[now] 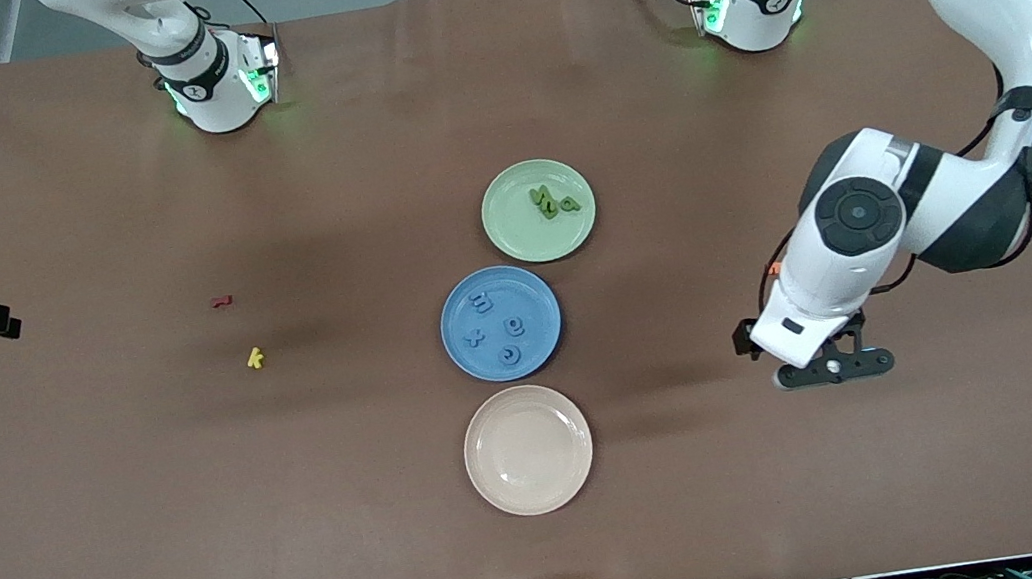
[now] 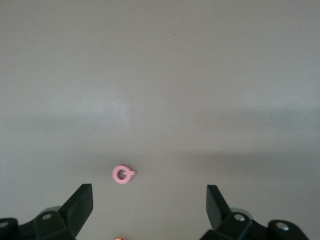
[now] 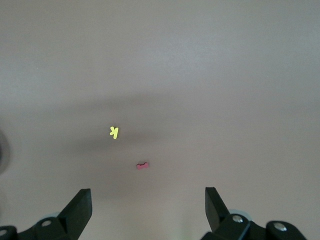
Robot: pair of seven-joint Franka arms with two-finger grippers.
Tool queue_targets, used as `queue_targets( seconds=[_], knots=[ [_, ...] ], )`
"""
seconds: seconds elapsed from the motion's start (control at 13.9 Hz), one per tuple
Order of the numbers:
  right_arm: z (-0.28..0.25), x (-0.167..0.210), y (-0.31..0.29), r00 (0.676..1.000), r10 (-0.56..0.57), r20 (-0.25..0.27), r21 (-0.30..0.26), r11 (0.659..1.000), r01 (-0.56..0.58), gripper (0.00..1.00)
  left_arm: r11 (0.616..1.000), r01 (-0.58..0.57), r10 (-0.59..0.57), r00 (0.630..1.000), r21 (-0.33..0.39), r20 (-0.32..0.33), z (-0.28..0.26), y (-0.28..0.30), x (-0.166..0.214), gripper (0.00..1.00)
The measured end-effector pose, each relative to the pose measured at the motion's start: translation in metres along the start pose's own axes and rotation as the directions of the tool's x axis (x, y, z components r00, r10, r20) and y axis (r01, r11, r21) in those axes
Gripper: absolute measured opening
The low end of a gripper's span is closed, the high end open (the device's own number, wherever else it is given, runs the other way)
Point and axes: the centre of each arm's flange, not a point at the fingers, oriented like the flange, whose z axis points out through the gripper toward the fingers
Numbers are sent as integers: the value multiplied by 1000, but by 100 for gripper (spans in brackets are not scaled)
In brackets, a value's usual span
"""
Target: Sort letters by color into matching plates
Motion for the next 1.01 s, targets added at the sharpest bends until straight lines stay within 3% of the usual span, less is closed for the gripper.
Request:
queue_targets(
  seconds=[0.36, 0.58, 1.01],
  knots=[
    [-24, -29, 1, 999, -4, -32, 10, 1000, 4, 100, 997, -36, 34, 999, 73, 23, -43, -69, 26, 100],
    [-30, -49, 4, 999, -3, -36, 17, 1000, 4, 100, 992, -28, 25, 999, 123, 26, -79, -79, 21, 100],
    [-49, -78, 6, 999, -5, -46, 23, 1000, 6, 100, 993, -36, 27, 997, 112, 76, -139, -90, -1, 100]
  ],
)
